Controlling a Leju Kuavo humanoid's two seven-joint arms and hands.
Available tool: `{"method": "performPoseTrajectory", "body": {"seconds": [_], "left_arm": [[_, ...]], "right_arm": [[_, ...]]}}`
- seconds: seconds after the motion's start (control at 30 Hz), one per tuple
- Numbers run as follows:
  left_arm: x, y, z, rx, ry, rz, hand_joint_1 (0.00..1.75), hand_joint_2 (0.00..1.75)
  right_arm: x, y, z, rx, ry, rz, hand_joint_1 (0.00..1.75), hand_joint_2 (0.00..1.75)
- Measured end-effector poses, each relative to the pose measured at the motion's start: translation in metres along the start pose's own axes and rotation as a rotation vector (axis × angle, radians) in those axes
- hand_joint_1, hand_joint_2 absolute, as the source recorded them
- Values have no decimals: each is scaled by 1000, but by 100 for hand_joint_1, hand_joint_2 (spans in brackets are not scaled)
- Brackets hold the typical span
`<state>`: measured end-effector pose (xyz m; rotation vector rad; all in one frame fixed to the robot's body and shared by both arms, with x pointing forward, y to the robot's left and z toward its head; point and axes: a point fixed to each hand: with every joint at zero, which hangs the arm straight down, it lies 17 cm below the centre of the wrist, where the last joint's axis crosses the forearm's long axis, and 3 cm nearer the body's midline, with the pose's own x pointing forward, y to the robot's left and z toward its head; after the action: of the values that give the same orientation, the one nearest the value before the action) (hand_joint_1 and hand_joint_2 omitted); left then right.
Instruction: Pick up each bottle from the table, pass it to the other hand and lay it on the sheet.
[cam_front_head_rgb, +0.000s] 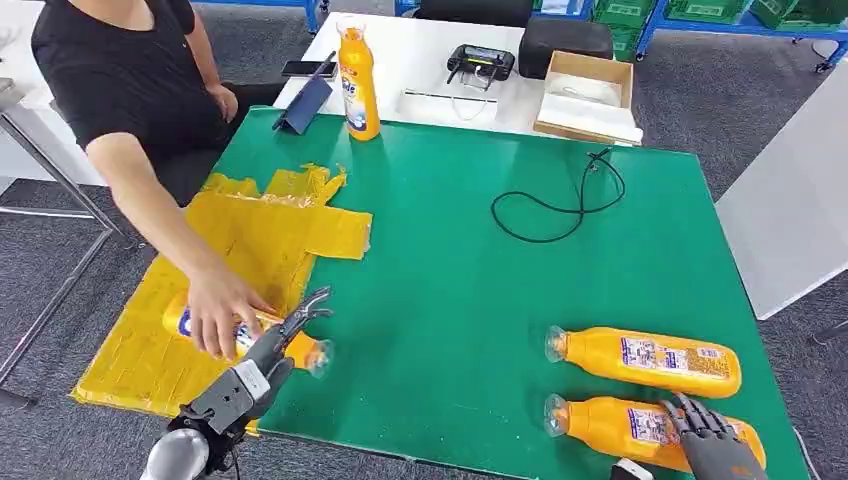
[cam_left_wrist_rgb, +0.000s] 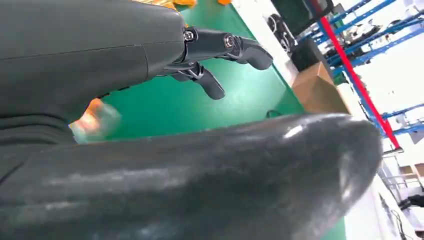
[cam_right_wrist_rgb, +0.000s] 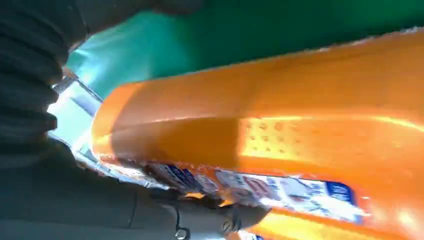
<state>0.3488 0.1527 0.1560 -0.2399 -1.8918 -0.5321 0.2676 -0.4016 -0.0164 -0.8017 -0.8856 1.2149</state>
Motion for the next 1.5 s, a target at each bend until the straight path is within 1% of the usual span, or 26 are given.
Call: {"method": "performPoseTrajectory", "body": {"seconds": [0.17, 0.27, 0.4, 0.5, 0.53, 0.6, 0.63, 0.67, 0.73, 0.8, 0.93, 1.03, 1.13, 1.23, 1.4, 1.5], "left_arm": [[7, 3, -19, -14, -24, 6, 0, 0], [8, 5, -25, -19, -29, 13, 0, 0], [5, 3, -27, -21, -19, 37, 0, 0], [3, 1, -25, -21, -5, 66, 0, 0], [2, 0, -24, -21, 0, 85, 0, 0], [-1, -4, -15, -18, 18, 144, 0, 0], [-3, -7, -9, -16, 27, 184, 0, 175], [-3, -9, -3, -11, 32, 229, 0, 175], [-1, -14, 3, -11, 42, 299, 0, 175], [4, -21, 6, -11, 50, 399, 0, 175], [12, -31, 9, -5, 49, 516, 0, 175], [24, -45, 6, -19, 32, 544, 0, 175], [37, -62, -2, -46, 13, 532, 0, 175], [51, -75, -10, -79, -16, 540, 0, 175], [63, -88, -17, -110, -39, 555, 0, 175], [67, -92, -19, -128, -49, 553, 0, 175]], "right_arm": [[-16, 25, 2, 105, 25, -2, 175, 175], [-21, 30, 4, 126, 35, -16, 175, 175], [-21, 32, 5, 132, 31, -46, 175, 175], [-12, 28, 3, 107, 13, -118, 175, 175], [-4, 25, 1, 87, -9, -147, 175, 175], [27, 17, -1, 30, -98, -256, 175, 175], [47, 9, -1, 6, -157, -335, 175, 175], [75, 0, 1, -17, -222, -434, 175, 175], [120, -16, 7, -45, -308, -578, 175, 175], [170, -35, 20, -65, -421, -730, 175, 175], [240, -79, 41, -127, -576, -879, 175, 175], [281, -93, 51, -147, -646, -906, 175, 175], [318, -97, 62, -121, -713, -912, 175, 175], [346, -94, 62, -77, -761, -887, 175, 175], [369, -88, 62, -40, -796, -876, 175, 175], [382, -78, 61, 3, -815, -830, 175, 175]]}}
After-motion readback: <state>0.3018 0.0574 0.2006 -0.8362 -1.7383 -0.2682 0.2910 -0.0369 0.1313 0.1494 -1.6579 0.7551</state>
